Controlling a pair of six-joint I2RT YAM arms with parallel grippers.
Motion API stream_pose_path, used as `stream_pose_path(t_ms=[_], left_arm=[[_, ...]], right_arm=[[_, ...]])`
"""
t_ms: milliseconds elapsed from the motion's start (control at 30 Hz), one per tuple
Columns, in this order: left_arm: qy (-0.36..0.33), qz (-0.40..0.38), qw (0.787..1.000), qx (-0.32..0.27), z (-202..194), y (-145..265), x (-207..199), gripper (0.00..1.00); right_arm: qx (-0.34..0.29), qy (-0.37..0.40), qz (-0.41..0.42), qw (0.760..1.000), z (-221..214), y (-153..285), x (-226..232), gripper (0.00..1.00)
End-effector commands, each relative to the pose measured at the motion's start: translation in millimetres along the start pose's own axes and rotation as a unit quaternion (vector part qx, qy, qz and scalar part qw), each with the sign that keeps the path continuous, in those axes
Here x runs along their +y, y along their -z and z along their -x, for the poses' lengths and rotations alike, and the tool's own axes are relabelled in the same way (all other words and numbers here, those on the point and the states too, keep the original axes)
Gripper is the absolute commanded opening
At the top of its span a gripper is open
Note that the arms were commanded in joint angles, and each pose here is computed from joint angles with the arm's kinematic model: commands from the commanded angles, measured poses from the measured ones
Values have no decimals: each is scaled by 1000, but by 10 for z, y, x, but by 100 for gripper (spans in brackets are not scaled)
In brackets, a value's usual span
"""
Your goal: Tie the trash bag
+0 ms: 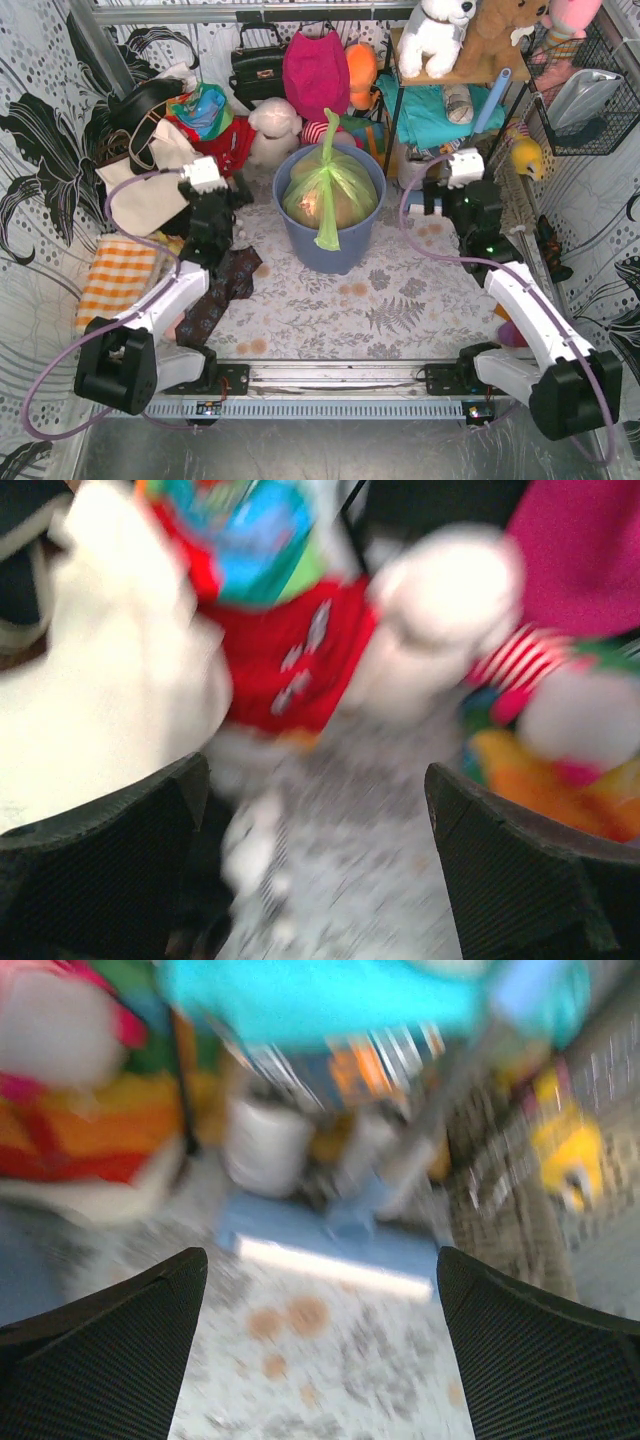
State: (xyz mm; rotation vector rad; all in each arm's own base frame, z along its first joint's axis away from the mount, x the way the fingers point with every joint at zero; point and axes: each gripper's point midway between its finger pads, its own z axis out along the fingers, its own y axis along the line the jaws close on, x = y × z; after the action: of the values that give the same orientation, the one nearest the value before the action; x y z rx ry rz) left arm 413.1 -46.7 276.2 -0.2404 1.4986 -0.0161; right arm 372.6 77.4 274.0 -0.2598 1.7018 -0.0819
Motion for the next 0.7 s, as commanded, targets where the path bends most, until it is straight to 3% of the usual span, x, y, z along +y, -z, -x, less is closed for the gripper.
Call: stream_pose_path(t_ms=[0, 133, 267, 367, 500, 600, 667], left_arm=[[-5, 124, 992, 31, -569, 326, 633, 97], [-30, 168, 984, 57, -994, 539, 915, 98], [-61, 163, 983, 61, -1239, 634, 1008, 98], [-75, 133, 987, 56, -1374, 639, 963, 98], [-89, 63, 992, 68, -1448, 491, 716, 98], [-80, 1, 995, 61, -1471, 427, 497, 98], [-78, 0, 995, 59, -1476, 458, 518, 98]], right_arm=[[56, -61, -81, 993, -761, 14, -486, 97], [97, -71, -160, 980, -1434, 113, -852, 97], [96, -84, -205, 970, -1740, 110, -979, 97], [63, -95, -221, 969, -1857, 55, -1011, 97], [105, -84, -226, 965, -2093, -18, -1019, 97], [83, -66, -202, 974, -2162, -22, -939, 97], [73, -69, -173, 980, -2146, 4, -833, 97]])
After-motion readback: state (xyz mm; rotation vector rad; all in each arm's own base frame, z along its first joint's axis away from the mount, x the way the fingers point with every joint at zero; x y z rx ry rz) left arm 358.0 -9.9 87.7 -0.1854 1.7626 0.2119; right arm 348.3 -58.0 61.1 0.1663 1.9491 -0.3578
